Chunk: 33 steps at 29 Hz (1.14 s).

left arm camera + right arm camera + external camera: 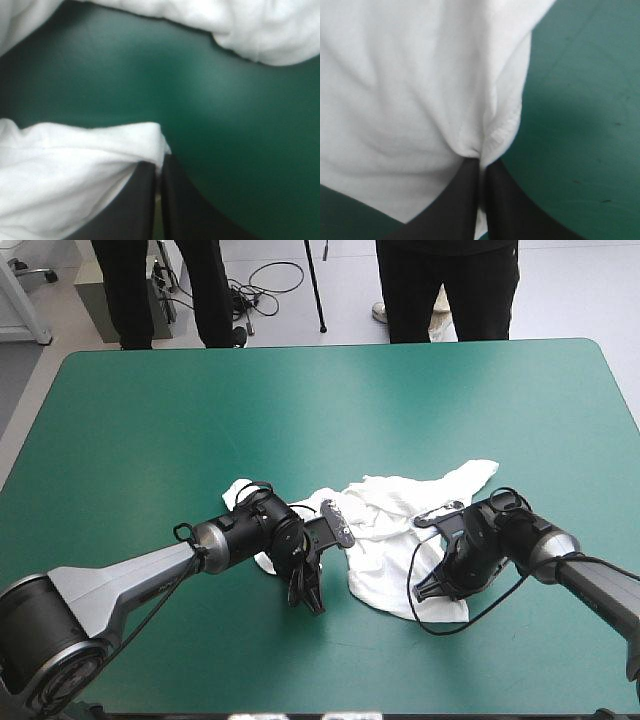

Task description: Fold the cloth

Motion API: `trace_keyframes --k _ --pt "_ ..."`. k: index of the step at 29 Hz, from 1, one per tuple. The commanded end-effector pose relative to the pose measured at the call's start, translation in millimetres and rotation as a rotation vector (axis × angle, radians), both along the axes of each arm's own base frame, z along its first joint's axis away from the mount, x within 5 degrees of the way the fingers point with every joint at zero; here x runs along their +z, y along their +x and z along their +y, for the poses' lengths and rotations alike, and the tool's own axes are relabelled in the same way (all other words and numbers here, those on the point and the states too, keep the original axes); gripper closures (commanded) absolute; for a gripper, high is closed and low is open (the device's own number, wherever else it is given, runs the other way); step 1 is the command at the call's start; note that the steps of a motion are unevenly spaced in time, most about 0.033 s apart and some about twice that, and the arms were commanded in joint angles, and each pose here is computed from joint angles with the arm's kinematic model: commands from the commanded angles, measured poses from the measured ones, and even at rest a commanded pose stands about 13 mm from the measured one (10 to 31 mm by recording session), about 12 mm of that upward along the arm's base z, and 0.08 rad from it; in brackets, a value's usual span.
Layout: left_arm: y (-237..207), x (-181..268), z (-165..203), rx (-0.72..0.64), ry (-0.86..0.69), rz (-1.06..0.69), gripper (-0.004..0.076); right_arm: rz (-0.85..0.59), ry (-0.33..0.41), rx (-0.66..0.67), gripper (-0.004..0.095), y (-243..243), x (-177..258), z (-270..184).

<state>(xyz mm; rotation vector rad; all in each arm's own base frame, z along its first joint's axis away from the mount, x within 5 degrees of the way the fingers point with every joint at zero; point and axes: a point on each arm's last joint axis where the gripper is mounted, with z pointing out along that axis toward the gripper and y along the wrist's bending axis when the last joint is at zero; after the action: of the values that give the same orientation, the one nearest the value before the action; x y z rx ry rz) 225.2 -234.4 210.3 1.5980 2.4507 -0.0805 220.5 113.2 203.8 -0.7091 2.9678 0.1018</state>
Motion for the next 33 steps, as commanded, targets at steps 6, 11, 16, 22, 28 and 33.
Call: trace_keyframes --k 6,11,16,22,28,33 --pt "4 77 28 0.088 -0.094 -0.193 0.0733 -0.090 0.039 -0.017 0.0925 5 27 2" --pt "-4 124 37 0.112 -0.165 -0.275 0.0733 -0.244 0.063 -0.028 0.0925 3 87 -4" --pt "-8 168 54 0.159 -0.162 -0.401 0.0733 -0.384 0.061 -0.031 0.0925 -5 151 -14" --pt "-13 235 75 0.226 -0.191 -0.603 0.0733 -0.600 0.030 -0.076 0.0925 -18 227 -34" --pt "-30 310 101 0.301 -0.303 -0.799 0.0733 -0.883 0.085 -0.133 0.0925 -40 304 -53" --pt "-58 371 127 0.348 -0.496 -0.948 0.0733 -1.104 0.104 -0.196 0.0925 -65 358 -73"
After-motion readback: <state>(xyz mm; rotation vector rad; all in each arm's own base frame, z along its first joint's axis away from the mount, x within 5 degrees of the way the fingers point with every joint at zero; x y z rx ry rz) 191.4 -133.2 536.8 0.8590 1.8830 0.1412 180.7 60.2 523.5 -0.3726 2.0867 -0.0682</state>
